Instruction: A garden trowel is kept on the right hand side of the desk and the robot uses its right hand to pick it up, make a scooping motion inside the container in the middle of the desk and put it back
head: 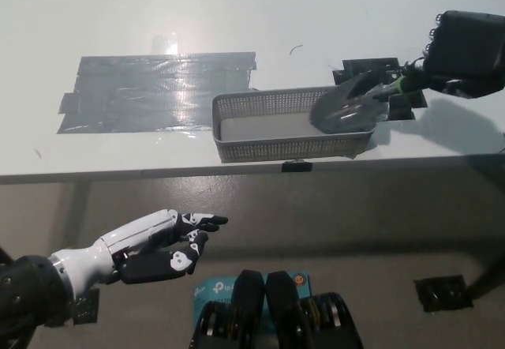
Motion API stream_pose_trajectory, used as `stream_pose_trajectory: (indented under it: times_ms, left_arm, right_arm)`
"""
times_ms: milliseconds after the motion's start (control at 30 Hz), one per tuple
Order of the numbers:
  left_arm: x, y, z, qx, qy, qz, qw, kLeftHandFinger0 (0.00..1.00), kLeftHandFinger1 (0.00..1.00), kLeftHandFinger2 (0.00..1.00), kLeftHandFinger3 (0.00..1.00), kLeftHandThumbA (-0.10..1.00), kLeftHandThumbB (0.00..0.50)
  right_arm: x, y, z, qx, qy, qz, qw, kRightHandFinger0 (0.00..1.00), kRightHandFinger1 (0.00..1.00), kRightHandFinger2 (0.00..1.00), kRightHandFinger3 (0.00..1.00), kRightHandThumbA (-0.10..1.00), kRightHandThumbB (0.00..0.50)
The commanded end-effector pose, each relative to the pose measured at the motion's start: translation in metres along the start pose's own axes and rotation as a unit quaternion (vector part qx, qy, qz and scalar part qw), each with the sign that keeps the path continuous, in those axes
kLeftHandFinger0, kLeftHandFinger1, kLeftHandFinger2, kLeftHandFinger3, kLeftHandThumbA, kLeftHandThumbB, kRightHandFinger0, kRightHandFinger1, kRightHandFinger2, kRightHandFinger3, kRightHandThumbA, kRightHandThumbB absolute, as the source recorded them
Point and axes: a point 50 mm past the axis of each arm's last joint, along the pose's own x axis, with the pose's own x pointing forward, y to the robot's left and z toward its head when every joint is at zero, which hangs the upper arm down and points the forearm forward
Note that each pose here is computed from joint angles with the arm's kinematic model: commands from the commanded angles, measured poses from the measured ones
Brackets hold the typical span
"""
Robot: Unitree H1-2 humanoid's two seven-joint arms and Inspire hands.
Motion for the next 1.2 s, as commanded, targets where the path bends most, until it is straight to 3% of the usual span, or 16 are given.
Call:
stream_pose_trajectory:
  times_ms: [0,100,200,233,267,300,400,533,633,667,700,733,800,867,1000,1167]
  left_arm:
    - [-0.003,0.01,0.015,0.014,-0.013,0.006,1.0,1.0,1.0,1.0,1.0,1.0,0.284]
    - [-0.003,0.01,0.016,0.014,-0.015,0.004,1.0,1.0,1.0,1.0,1.0,1.0,0.282]
    - [-0.001,0.011,0.018,0.014,-0.016,0.001,1.0,1.0,1.0,1.0,1.0,1.0,0.285]
    - [-0.001,0.011,0.019,0.013,-0.018,0.001,1.0,1.0,1.0,1.0,1.0,1.0,0.278]
    - [0.0,0.01,0.019,0.011,-0.019,0.0,1.0,1.0,1.0,1.0,1.0,1.0,0.279]
    - [0.0,0.01,0.019,0.012,-0.019,-0.001,1.0,1.0,1.0,1.0,1.0,1.0,0.275]
    - [0.0,0.01,0.019,0.017,-0.016,-0.001,1.0,1.0,1.0,1.0,1.0,1.0,0.283]
    - [0.001,0.009,0.016,0.013,-0.013,-0.006,1.0,1.0,1.0,1.0,1.0,1.0,0.298]
    - [0.004,0.007,0.013,0.009,-0.007,-0.01,1.0,1.0,1.0,1.0,1.0,1.0,0.317]
    - [0.004,0.007,0.013,0.009,-0.007,-0.011,1.0,1.0,1.0,1.0,1.0,1.0,0.318]
    - [0.004,0.006,0.011,0.009,-0.005,-0.009,1.0,1.0,1.0,1.0,1.0,1.0,0.328]
    - [0.003,0.006,0.012,0.01,-0.006,-0.01,1.0,1.0,1.0,1.0,1.0,1.0,0.32]
    - [0.004,0.004,0.01,0.009,-0.003,-0.013,1.0,1.0,1.0,1.0,1.0,1.0,0.326]
    - [0.004,0.004,0.01,0.008,-0.003,-0.012,1.0,1.0,1.0,1.0,1.0,1.0,0.332]
    - [0.003,0.002,0.005,0.008,0.004,-0.013,1.0,1.0,1.0,1.0,1.0,1.0,0.344]
    - [0.005,-0.004,-0.001,-0.006,0.008,-0.019,1.0,1.0,1.0,1.0,1.0,1.0,0.355]
  right_arm:
    - [0.0,-0.021,-0.01,-0.009,0.007,-0.024,1.0,0.0,0.0,0.23,0.28,0.04,0.042]
    - [0.007,-0.02,-0.006,-0.012,-0.001,-0.042,0.999,0.0,0.0,0.24,0.15,0.02,0.046]
    - [0.016,-0.02,-0.004,-0.011,-0.003,-0.018,1.0,0.0,0.07,0.4,0.29,0.17,0.001]
    - [0.022,-0.02,0.0,-0.014,-0.008,-0.01,1.0,0.0,0.03,0.38,0.29,0.04,0.002]
    - [0.025,-0.02,0.002,-0.014,-0.01,0.001,1.0,0.0,0.02,0.38,0.29,0.02,0.0]
    - [0.029,-0.018,0.006,-0.015,-0.012,-0.005,1.0,0.0,0.0,0.34,0.17,0.02,0.0]
    - [0.042,-0.013,0.015,-0.003,-0.022,-0.009,1.0,0.0,0.02,0.44,0.2,-0.04,0.057]
    - [0.067,-0.004,0.035,0.016,-0.029,-0.003,0.999,0.0,0.07,0.48,0.1,0.01,0.0]
    - [0.085,-0.001,0.048,0.048,-0.016,0.006,0.999,0.0,0.06,0.48,0.03,-0.08,0.0]
    - [0.088,-0.001,0.049,0.051,-0.013,0.009,0.999,0.0,0.1,0.52,0.04,-0.1,0.0]
    - [0.101,-0.003,0.054,0.069,0.021,0.041,0.997,0.0,0.1,0.51,0.11,0.04,0.0]
    - [0.106,-0.004,0.056,0.081,0.034,0.05,0.995,0.0,0.11,0.53,0.17,0.05,0.0]
    - [0.111,0.001,0.063,0.124,0.054,0.081,0.987,0.0,0.09,0.48,0.25,-0.09,0.0]
    - [0.111,0.003,0.064,0.159,0.065,0.081,0.982,0.0,0.11,0.47,0.31,-0.1,0.0]
    - [0.113,0.012,0.069,0.25,0.076,0.077,0.962,0.0,0.18,0.48,0.03,-0.1,0.0]
    - [0.108,0.026,0.074,0.385,0.091,0.057,0.917,0.0,0.32,0.53,0.02,-0.1,0.031]
